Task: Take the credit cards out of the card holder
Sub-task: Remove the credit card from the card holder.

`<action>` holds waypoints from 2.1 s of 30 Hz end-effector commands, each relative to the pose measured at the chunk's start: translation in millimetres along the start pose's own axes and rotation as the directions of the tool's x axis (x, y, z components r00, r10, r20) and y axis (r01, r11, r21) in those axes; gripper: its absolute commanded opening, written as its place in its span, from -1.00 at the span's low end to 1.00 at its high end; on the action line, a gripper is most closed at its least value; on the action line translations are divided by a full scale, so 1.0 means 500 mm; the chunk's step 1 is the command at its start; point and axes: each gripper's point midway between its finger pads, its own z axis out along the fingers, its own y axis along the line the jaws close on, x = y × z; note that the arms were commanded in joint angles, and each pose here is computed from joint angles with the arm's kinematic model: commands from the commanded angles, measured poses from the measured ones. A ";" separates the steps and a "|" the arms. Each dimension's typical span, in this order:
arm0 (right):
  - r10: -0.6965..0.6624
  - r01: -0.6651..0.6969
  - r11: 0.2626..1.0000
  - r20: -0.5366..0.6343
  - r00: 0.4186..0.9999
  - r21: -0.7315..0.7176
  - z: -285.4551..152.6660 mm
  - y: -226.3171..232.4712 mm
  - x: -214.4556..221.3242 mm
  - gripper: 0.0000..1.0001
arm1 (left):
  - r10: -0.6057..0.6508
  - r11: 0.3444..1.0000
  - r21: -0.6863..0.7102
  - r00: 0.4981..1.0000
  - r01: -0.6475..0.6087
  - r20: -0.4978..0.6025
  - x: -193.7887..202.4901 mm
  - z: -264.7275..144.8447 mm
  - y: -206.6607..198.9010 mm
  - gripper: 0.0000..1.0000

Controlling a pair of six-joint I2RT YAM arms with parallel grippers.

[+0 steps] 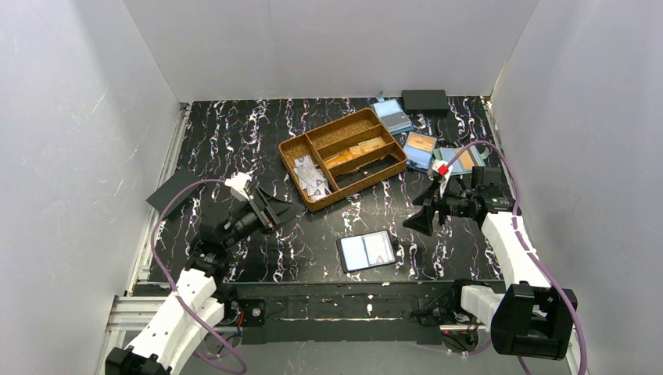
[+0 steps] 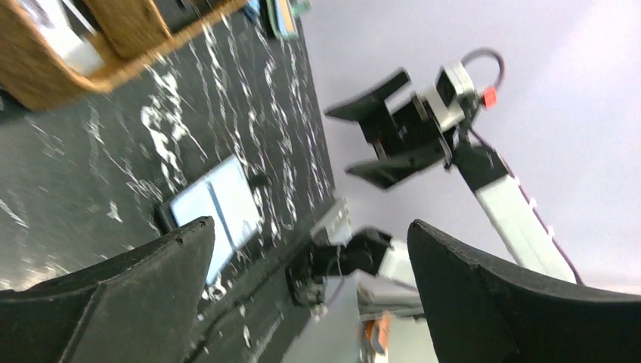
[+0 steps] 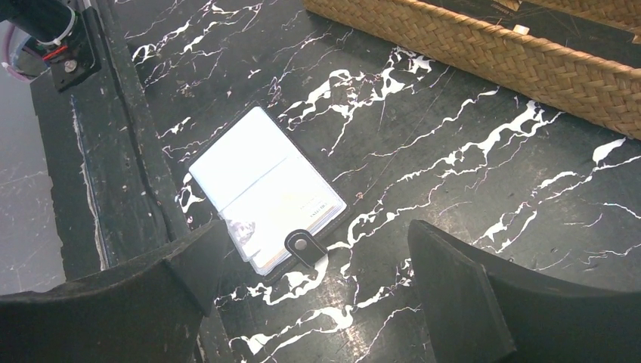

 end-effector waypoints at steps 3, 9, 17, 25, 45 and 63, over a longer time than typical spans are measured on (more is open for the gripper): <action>0.006 -0.006 1.000 -0.006 1.000 0.009 0.005 -0.016 0.010 0.97 | 0.100 0.990 0.118 0.984 -0.083 -0.145 0.120 0.008 -0.052 0.97; 0.004 -0.004 1.000 -0.012 1.000 0.011 0.003 -0.016 0.011 0.97 | 0.272 0.959 0.009 0.906 -0.285 -0.326 0.260 0.070 -0.037 0.97; 0.006 -0.006 1.000 -0.008 1.000 0.000 0.004 -0.013 0.009 0.97 | 0.346 0.895 -0.165 0.879 -0.414 -0.329 0.277 0.084 0.004 0.97; 0.022 -0.022 1.000 -0.012 1.000 -0.006 0.006 -0.015 0.010 0.97 | 0.363 0.868 -0.234 0.881 -0.438 -0.304 0.284 0.087 0.020 0.97; 0.073 -0.073 0.997 -0.044 0.996 0.004 0.007 -0.025 0.018 0.96 | 0.310 0.853 -0.315 0.888 -0.417 -0.339 0.333 0.147 0.028 0.97; 0.207 -0.234 0.966 -0.217 0.954 -0.107 0.132 0.038 0.038 -0.64 | 0.316 0.804 -0.381 0.871 -0.456 -0.376 0.367 0.199 0.076 -0.28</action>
